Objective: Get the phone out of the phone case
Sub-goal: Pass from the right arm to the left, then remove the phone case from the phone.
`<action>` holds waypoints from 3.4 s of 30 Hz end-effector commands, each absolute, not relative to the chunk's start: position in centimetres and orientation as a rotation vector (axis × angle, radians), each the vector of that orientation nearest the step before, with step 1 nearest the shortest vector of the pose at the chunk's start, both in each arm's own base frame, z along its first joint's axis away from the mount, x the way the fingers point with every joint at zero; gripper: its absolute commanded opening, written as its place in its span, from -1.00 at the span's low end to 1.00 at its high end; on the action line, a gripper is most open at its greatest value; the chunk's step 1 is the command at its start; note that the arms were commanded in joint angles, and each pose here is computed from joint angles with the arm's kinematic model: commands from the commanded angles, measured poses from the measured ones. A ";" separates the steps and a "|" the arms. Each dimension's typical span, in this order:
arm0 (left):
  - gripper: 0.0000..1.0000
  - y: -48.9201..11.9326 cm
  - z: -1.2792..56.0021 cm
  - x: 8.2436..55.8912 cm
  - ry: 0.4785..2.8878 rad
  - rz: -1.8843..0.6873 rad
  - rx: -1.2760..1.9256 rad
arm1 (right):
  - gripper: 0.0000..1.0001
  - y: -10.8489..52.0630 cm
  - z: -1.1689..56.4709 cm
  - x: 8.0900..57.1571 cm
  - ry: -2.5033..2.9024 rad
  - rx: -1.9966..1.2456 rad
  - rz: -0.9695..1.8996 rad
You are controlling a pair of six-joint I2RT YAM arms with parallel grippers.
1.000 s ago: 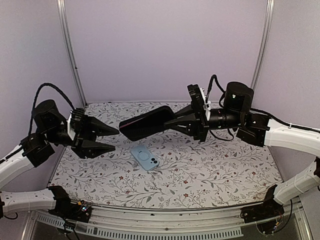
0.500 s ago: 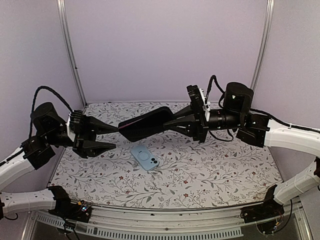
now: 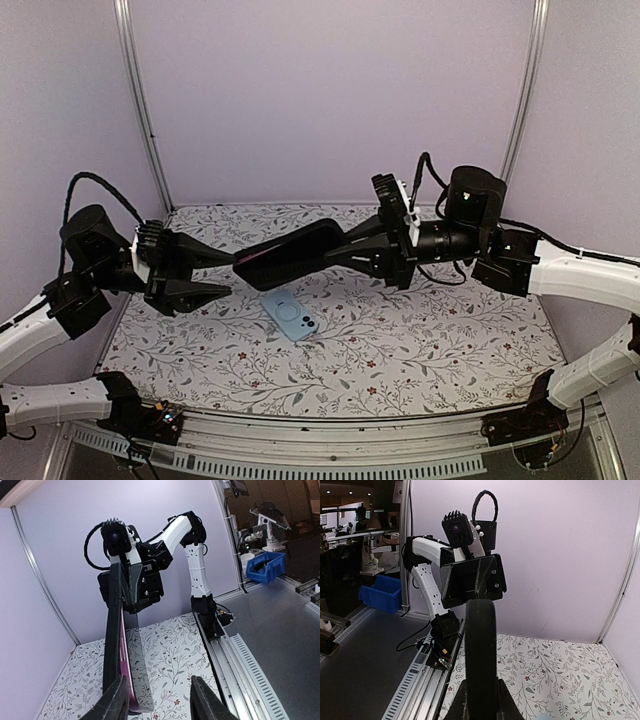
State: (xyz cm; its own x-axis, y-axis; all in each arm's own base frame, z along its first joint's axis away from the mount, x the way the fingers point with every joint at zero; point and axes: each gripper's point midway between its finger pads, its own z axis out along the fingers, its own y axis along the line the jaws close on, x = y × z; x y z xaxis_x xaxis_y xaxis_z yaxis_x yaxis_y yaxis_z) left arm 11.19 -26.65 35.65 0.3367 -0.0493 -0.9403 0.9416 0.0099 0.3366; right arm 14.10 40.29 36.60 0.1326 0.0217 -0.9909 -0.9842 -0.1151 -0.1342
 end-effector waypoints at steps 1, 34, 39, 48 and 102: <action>-0.13 -27.1 34.6 11.1 0.931 -0.999 1.326 | -1.00 39.8 41.3 12.6 0.875 -1.302 1.201; -0.41 -26.7 34.2 12.7 0.984 -0.949 1.220 | -1.00 41.9 41.5 10.8 0.823 -1.348 1.277; -0.61 -26.8 34.5 12.8 0.978 -0.975 1.194 | -1.00 42.6 41.2 10.6 0.813 -1.355 1.289; -1.00 -26.6 35.0 13.9 0.991 -0.934 1.130 | -0.93 43.0 39.8 10.9 0.821 -1.350 1.292; -1.00 -29.2 26.1 14.3 0.451 -0.281 1.661 | 0.98 45.5 33.3 16.3 1.911 -1.333 1.197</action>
